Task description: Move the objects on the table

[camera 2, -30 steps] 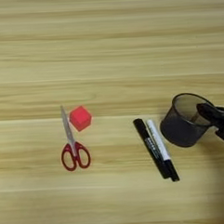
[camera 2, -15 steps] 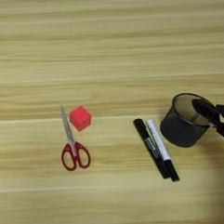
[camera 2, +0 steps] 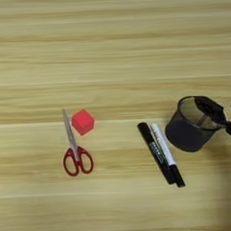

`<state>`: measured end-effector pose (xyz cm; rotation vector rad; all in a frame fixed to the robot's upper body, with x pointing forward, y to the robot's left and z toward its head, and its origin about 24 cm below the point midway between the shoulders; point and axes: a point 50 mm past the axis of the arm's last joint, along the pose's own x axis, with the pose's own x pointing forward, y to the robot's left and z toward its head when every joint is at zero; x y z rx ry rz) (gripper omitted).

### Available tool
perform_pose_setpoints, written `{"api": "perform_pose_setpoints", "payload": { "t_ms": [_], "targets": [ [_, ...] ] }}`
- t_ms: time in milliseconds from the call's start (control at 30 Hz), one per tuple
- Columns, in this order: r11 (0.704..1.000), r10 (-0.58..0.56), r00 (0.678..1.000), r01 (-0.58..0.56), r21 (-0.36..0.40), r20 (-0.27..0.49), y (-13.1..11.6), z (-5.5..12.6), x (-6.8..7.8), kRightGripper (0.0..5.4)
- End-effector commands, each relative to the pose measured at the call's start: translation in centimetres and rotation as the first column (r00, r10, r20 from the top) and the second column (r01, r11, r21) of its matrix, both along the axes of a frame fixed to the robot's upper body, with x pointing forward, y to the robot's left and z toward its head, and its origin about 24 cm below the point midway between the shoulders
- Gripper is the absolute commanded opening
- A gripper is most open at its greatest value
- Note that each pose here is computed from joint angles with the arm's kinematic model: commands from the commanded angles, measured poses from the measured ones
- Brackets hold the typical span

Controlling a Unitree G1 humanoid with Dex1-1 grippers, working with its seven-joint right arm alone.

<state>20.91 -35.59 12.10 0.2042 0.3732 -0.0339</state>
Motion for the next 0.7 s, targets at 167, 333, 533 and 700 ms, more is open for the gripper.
{"api": "perform_pose_setpoints", "payload": {
  "t_ms": [167,333,533,700],
  "targets": [
    [0.991,0.03,0.99,-0.012,-0.134,0.136,0.3,4.1,0.1,5.38],
    [0.99,0.04,0.989,-0.02,-0.139,0.144,0.7,4.3,-0.1,5.38],
    [0.989,0.047,0.986,-0.023,-0.144,0.162,1.0,4.7,-0.3,5.38],
    [0.986,0.082,0.978,-0.052,-0.159,0.191,2.0,5.1,-0.7,5.38]
  ]
}}
